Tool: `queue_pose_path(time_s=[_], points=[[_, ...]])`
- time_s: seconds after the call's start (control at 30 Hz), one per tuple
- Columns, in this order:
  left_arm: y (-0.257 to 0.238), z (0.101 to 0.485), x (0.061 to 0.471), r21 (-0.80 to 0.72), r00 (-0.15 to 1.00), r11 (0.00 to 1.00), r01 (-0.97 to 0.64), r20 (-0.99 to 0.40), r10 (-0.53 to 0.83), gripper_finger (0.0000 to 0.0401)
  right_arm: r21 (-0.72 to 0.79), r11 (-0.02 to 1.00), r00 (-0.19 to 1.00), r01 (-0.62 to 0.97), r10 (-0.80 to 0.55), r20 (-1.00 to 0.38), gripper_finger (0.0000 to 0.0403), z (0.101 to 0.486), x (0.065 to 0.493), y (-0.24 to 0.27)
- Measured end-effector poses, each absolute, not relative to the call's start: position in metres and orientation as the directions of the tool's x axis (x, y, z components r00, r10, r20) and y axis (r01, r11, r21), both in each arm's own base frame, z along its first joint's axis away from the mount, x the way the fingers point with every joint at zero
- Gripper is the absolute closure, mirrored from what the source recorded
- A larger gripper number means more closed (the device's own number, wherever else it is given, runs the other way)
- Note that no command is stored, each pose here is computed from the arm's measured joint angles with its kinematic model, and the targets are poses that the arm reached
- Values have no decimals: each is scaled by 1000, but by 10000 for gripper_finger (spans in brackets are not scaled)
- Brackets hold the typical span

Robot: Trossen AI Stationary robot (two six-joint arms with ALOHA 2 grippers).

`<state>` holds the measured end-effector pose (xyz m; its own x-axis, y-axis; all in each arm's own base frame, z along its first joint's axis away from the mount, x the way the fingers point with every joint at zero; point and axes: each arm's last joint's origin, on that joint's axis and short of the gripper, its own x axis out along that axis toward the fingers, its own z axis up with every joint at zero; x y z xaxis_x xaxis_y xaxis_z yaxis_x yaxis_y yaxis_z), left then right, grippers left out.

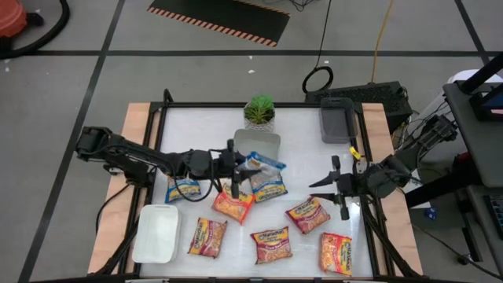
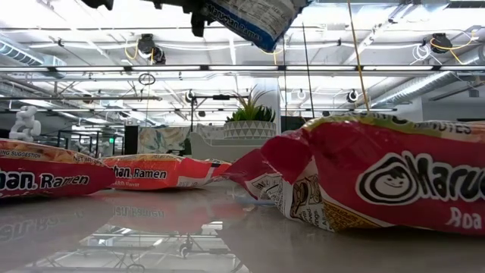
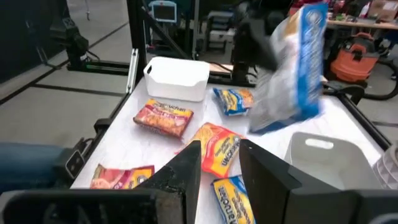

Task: Sort Maruchan noodles
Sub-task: Put the right blue noodle pack into the gray bin

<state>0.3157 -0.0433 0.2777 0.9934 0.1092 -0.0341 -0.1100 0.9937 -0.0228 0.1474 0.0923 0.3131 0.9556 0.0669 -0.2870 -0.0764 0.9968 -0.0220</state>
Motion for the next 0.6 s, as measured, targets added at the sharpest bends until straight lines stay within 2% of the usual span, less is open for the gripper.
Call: queue_pose_path(time_s=[0.1,0.3,0.47,0.6], points=[[-41,285,314,-29,987,987,-160,-12,160,261,-20,997,950,-79,69,-304,300,312,143,91],[-44,312,322,-37,987,987,-157,19,158,261,-36,995,929,-88,69,-362,300,307,136,88],[-45,336,327,-17,985,987,-163,-64,161,261,-43,995,914,-95,70,-399,300,304,130,86],[-43,353,327,-13,964,970,-244,-108,241,261,-46,994,909,-97,69,-412,300,303,128,85]])
